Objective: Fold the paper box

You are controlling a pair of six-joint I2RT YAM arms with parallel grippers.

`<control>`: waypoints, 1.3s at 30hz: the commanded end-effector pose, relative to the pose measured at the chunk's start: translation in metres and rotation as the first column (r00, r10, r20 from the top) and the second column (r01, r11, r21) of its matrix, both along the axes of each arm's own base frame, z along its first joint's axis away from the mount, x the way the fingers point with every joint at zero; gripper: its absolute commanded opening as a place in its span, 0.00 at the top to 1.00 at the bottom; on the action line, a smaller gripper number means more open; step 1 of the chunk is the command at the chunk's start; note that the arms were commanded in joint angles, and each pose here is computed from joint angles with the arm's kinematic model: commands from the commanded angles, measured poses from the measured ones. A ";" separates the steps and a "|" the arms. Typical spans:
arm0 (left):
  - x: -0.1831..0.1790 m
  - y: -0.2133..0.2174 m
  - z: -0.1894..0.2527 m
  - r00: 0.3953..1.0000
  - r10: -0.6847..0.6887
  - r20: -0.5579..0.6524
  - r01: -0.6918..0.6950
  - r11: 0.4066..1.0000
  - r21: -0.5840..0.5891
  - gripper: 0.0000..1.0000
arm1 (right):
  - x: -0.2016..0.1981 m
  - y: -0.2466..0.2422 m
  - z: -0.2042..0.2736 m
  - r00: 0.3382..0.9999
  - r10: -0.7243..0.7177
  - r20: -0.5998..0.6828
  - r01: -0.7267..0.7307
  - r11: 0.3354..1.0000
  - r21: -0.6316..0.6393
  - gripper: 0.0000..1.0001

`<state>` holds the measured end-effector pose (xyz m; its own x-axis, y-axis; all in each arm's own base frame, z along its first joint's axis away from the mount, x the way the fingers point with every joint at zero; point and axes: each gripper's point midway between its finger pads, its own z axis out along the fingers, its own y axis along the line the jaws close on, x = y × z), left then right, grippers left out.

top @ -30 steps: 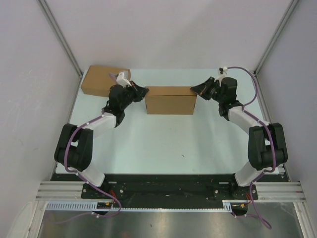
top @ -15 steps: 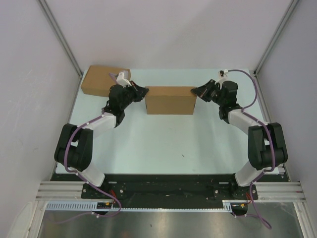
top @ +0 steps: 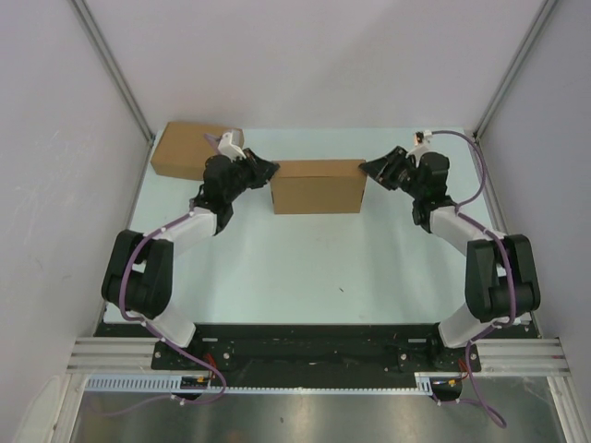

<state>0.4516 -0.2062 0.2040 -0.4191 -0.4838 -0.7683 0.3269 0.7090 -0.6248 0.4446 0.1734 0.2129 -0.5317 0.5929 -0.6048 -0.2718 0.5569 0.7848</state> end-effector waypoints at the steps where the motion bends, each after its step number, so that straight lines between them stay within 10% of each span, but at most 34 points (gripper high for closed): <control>1: -0.003 0.007 -0.003 0.999 0.010 -0.041 -0.008 0.999 0.045 0.71 | -0.008 -0.013 0.001 0.996 -0.067 -0.055 0.064 0.996 -0.055 0.58; 11: -0.012 0.031 0.056 0.985 0.127 0.117 -0.130 0.991 0.016 0.50 | -0.011 -0.045 0.026 0.978 -0.206 0.012 0.206 0.968 -0.143 0.44; 18: -0.011 0.049 0.019 0.977 0.205 0.051 -0.209 0.974 0.088 0.36 | 0.004 -0.034 -0.004 0.986 -0.164 -0.029 0.155 0.969 -0.195 0.44; 39: -0.008 0.012 -0.019 0.998 0.018 -0.053 -0.016 0.999 0.039 0.53 | 0.010 -0.036 0.032 0.969 -0.237 0.066 0.245 0.955 -0.168 0.42</control>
